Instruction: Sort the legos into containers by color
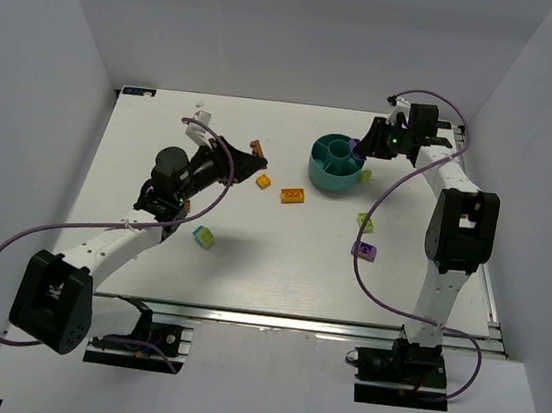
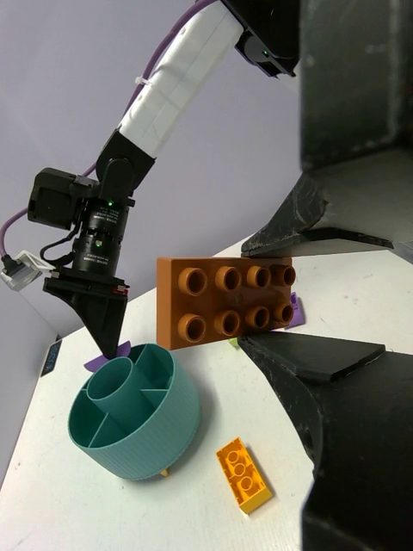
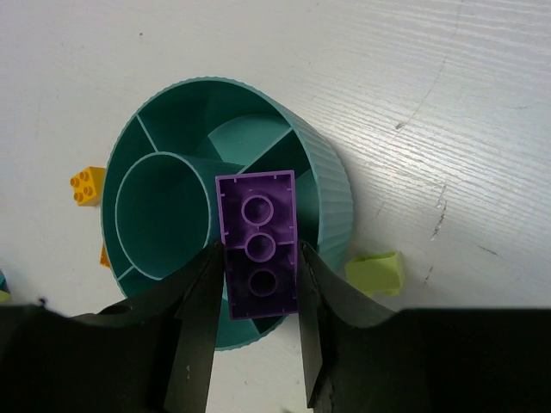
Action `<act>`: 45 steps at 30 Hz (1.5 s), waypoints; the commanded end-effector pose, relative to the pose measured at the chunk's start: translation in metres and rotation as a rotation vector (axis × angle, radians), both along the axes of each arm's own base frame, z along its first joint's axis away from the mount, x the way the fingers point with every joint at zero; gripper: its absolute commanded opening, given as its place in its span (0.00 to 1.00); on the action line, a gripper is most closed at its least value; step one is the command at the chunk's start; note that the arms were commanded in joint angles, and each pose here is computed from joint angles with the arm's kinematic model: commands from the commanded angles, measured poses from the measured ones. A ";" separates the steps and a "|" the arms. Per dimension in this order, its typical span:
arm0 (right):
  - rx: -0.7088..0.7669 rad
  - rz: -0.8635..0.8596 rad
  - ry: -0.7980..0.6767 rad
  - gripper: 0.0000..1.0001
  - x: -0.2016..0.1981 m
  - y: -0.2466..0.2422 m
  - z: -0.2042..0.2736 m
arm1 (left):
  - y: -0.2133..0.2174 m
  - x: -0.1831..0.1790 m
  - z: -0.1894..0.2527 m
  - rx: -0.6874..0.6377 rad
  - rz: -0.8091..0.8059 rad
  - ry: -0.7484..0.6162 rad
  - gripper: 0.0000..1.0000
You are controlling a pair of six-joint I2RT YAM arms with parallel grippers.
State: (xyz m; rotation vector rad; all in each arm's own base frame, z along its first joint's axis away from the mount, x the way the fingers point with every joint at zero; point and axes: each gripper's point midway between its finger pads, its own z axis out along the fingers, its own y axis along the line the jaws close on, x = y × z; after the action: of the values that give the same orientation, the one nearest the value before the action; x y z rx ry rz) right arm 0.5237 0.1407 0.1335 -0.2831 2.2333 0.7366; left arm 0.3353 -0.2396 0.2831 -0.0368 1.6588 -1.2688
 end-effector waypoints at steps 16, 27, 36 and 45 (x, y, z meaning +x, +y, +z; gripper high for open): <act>0.043 0.029 -0.123 0.61 0.014 0.009 0.048 | -0.010 0.014 0.011 -0.018 -0.034 -0.018 0.14; -0.024 0.319 -0.442 0.43 -0.012 0.013 0.119 | -0.049 0.044 -0.022 0.062 -0.102 0.126 0.13; 0.010 0.364 -0.503 0.00 -0.038 0.006 0.136 | -0.113 0.103 -0.064 0.119 -0.157 0.278 0.16; 0.065 0.344 -0.471 0.00 -0.054 0.002 0.132 | -0.151 0.131 -0.081 0.104 -0.169 0.306 0.22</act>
State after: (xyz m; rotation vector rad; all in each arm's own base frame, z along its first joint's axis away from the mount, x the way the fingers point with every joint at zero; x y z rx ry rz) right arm 0.4763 0.1410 0.2406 -0.7189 1.8086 0.8139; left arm 0.4586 -0.3803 0.1646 -0.0530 2.1021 -1.3273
